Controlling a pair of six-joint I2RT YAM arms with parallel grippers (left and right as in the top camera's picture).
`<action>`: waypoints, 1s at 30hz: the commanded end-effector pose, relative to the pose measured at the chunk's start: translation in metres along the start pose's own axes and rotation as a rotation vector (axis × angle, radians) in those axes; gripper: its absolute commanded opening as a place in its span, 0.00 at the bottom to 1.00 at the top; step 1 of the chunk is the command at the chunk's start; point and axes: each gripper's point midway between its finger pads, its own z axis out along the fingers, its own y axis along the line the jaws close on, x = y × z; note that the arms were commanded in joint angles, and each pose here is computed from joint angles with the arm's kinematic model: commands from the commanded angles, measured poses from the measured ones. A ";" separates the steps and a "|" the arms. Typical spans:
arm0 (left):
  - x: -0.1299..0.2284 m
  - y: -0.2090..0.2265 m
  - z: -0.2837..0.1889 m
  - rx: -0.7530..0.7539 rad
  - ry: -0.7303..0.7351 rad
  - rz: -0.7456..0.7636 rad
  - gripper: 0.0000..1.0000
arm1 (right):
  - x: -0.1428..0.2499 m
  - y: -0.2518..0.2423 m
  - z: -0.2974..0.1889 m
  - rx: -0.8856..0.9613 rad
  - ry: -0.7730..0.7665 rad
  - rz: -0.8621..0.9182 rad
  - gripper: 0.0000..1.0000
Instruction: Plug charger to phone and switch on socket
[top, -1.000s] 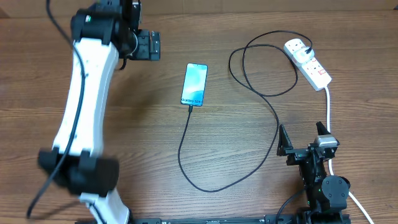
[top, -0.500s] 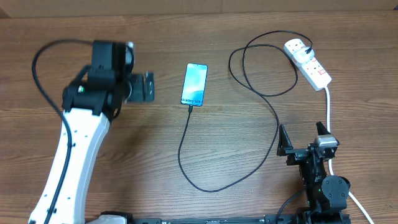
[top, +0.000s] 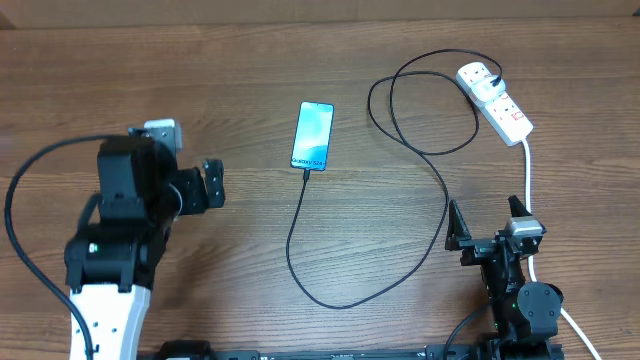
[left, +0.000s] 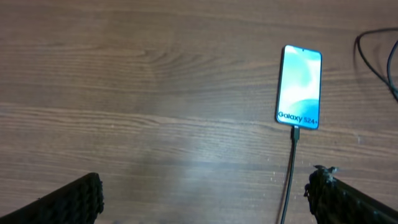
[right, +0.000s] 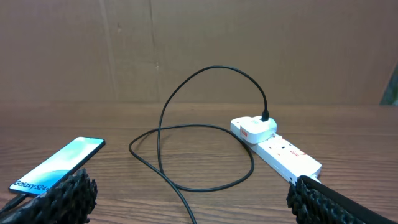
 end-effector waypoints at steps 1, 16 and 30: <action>0.012 -0.005 0.003 0.075 -0.024 0.011 1.00 | 0.001 0.000 0.000 0.000 -0.006 -0.005 1.00; 0.039 -0.006 -0.019 0.122 -0.249 0.073 1.00 | 0.001 0.000 0.000 0.000 -0.006 -0.005 1.00; 0.059 -0.005 -0.024 0.141 -0.515 0.102 1.00 | 0.001 0.000 0.000 0.000 -0.006 -0.005 1.00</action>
